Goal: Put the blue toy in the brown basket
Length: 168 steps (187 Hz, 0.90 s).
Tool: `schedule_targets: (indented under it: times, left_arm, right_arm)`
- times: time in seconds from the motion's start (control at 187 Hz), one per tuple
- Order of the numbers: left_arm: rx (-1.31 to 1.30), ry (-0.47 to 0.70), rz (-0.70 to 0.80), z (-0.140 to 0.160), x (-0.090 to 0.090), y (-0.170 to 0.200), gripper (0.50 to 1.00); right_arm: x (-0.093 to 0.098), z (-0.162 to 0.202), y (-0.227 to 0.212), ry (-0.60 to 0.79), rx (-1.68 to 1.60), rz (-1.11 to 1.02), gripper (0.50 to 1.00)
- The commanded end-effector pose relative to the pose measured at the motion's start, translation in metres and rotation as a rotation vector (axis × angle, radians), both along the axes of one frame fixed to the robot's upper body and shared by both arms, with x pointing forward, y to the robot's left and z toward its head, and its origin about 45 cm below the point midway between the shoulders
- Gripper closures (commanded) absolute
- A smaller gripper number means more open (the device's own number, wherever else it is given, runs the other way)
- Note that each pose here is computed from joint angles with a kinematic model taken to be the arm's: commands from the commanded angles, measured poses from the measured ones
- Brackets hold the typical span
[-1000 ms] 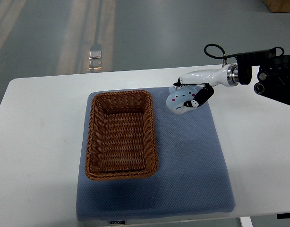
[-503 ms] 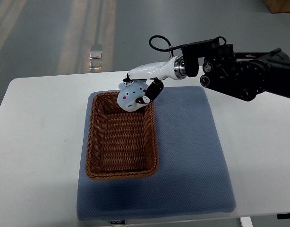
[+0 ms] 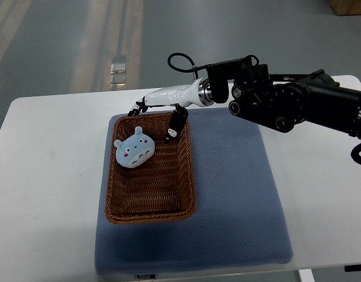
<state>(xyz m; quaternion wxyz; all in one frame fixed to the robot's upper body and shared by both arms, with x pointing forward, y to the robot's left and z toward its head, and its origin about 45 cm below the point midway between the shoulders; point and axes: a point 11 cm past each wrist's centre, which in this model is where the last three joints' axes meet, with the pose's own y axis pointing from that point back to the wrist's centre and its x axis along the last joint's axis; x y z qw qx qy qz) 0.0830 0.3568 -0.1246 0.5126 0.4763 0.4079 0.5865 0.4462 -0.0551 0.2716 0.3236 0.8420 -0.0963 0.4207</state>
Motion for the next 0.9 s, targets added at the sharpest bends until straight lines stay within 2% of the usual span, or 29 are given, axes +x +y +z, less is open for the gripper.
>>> schedule_targets:
  times: [0.0, 0.193, 0.326, 0.503, 0.642, 0.893]
  left_arm:
    - [0.000, 0.000, 0.000, 0.000, 0.000, 0.000, 0.500]
    - [0.000, 0.000, 0.000, 0.000, 0.000, 0.000, 0.500]
    - [-0.002, 0.000, 0.000, 0.000, 0.001, -0.001, 0.500]
    - [-0.003, -0.002, -0.001, 0.000, 0.001, -0.001, 0.500]
    - [-0.003, -0.002, -0.001, 0.000, 0.002, -0.001, 0.500]
    - [-0.006, -0.004, -0.002, 0.000, 0.002, -0.002, 0.500]
  right_arm:
    - [0.014, 0.004, -0.025, 0.006, 0.063, -0.104, 0.624]
    - [0.049, 0.015, -0.094, 0.062, 0.342, -0.449, 0.624]
    - [0.056, 0.001, -0.140, 0.144, 0.565, -0.696, 0.624]
    - [0.044, -0.042, -0.203, 0.256, 0.808, -0.948, 0.623]
    - [0.029, -0.071, -0.226, 0.345, 0.972, -1.077, 0.621]
    - [0.005, -0.113, -0.217, 0.507, 1.144, -1.170, 0.621]
